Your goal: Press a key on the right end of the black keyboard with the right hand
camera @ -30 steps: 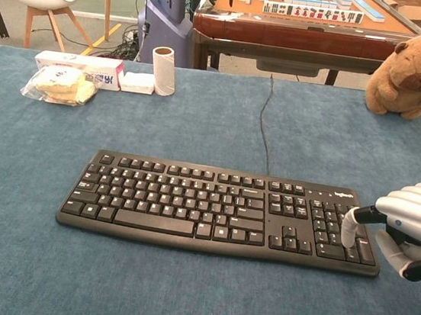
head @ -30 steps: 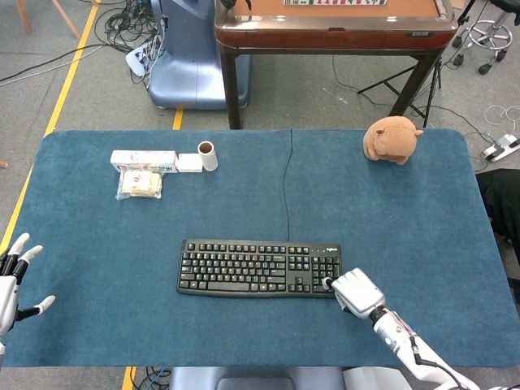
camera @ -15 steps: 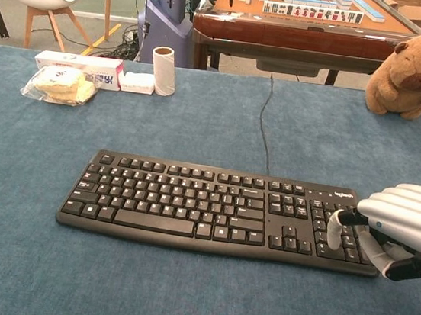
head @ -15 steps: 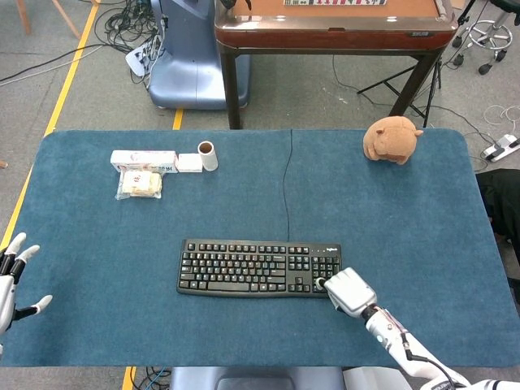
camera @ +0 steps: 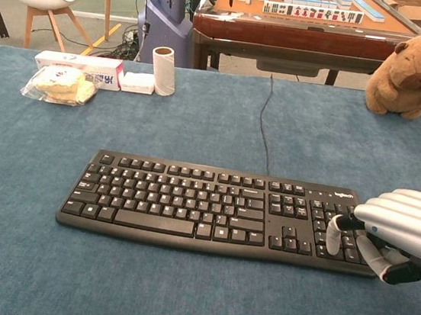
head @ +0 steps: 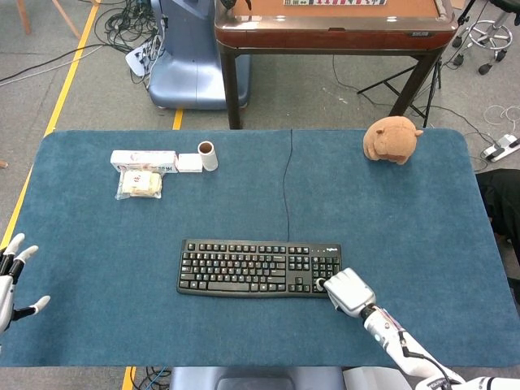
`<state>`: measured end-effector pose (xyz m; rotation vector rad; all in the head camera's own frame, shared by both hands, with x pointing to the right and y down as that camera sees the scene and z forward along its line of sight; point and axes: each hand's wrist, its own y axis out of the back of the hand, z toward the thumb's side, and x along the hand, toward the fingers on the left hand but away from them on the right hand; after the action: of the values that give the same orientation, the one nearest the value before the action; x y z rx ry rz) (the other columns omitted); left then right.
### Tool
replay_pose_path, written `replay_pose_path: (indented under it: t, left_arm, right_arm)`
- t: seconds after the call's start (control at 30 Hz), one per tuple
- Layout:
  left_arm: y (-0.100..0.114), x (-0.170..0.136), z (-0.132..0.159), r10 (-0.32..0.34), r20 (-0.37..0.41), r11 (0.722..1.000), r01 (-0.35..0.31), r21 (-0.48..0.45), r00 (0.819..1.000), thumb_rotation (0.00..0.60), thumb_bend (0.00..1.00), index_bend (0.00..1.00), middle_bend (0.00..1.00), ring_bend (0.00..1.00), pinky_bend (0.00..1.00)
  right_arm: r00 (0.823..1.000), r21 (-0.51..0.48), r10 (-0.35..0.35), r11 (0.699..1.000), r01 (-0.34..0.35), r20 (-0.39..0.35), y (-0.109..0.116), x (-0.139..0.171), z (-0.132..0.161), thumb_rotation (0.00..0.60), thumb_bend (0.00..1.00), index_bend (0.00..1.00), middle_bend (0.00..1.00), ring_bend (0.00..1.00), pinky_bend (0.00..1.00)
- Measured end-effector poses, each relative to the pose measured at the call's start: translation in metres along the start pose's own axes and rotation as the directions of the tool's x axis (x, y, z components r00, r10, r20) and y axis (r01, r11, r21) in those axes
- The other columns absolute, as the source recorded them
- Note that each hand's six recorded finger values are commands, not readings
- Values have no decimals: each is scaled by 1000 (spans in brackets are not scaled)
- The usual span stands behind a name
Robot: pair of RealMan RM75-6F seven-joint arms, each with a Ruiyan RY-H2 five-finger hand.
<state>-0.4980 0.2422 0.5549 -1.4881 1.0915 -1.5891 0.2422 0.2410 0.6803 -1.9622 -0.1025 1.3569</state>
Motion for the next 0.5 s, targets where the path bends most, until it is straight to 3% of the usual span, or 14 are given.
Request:
replay_pose_path:
  t: [0.23, 0.4, 0.5]
  left_arm:
    - [4, -1, 3, 17, 6, 1000, -17, -21, 1000, 600, 80, 191, 23, 81, 207]
    - [4, -2, 5, 17, 18, 1000, -17, -19, 1000, 600, 82, 191, 23, 81, 207]
    - [4, -3, 7, 17, 21, 1000, -16, -19, 1000, 600, 80, 191, 23, 81, 207]
  right_arm:
    - [999, -16, -42, 999, 42, -6, 14, 8, 2, 600, 1000, 377, 1000, 1000, 1000]
    - [991, -27, -135, 990, 135, 17, 38, 24, -7, 600, 1000, 388, 1000, 1000, 1000]
    - [976, -35, -210, 977, 212, 49, 52, 36, -16, 600, 1000, 460, 1000, 977, 1000]
